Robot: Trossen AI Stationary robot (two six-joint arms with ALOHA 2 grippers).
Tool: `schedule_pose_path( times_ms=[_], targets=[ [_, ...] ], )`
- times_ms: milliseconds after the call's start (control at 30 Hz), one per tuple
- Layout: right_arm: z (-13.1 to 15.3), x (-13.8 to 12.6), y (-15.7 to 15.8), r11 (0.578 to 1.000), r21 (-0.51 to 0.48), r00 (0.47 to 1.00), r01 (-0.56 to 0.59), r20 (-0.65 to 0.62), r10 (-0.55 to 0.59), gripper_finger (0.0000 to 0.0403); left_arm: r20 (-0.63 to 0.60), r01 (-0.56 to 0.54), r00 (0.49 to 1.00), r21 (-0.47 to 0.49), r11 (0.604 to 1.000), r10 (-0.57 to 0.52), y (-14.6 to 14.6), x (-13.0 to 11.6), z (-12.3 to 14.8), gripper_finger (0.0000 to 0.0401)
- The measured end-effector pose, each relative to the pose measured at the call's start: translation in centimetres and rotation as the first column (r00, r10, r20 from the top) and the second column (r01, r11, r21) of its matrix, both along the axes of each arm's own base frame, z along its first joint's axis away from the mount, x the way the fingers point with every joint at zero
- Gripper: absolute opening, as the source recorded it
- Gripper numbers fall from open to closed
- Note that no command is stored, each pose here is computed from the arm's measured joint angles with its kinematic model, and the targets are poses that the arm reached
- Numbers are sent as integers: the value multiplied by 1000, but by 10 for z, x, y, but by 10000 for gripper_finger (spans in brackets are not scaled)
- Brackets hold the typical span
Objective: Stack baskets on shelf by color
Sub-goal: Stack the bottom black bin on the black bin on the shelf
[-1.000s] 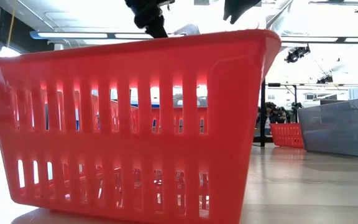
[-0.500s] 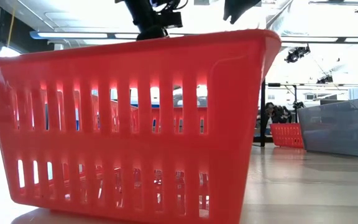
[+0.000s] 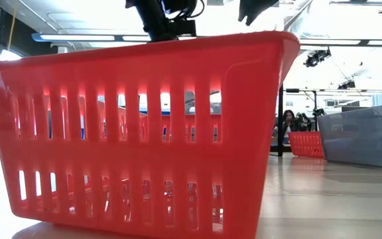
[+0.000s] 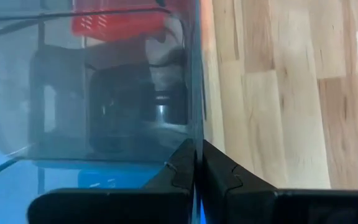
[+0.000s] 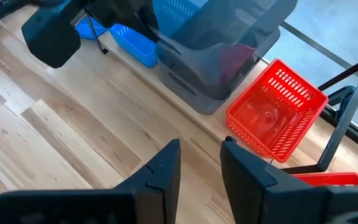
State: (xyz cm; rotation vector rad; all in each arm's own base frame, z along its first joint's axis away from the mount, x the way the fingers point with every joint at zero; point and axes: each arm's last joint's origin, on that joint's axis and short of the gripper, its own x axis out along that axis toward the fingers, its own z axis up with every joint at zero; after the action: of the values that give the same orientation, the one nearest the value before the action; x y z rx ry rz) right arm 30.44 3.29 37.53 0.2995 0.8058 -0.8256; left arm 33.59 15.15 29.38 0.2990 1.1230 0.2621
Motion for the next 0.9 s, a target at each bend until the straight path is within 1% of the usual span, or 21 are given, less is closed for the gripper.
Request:
schedule_pose_path(
  times_ms=[67, 567, 900],
  targets=[
    [0, 0, 0, 1000, 0, 1000, 0, 0, 0, 101, 0, -5, 1000, 9, 1000, 5, 1, 2, -2, 0],
    [0, 0, 0, 1000, 0, 1000, 0, 0, 0, 101, -54, -3, 999, -22, 1000, 2, 4, 6, -16, 0],
    [0, 0, 0, 1000, -1, 1000, 0, -1, 0, 101, -42, -5, 999, -9, 1000, 5, 4, 7, -15, 0]
  ],
)
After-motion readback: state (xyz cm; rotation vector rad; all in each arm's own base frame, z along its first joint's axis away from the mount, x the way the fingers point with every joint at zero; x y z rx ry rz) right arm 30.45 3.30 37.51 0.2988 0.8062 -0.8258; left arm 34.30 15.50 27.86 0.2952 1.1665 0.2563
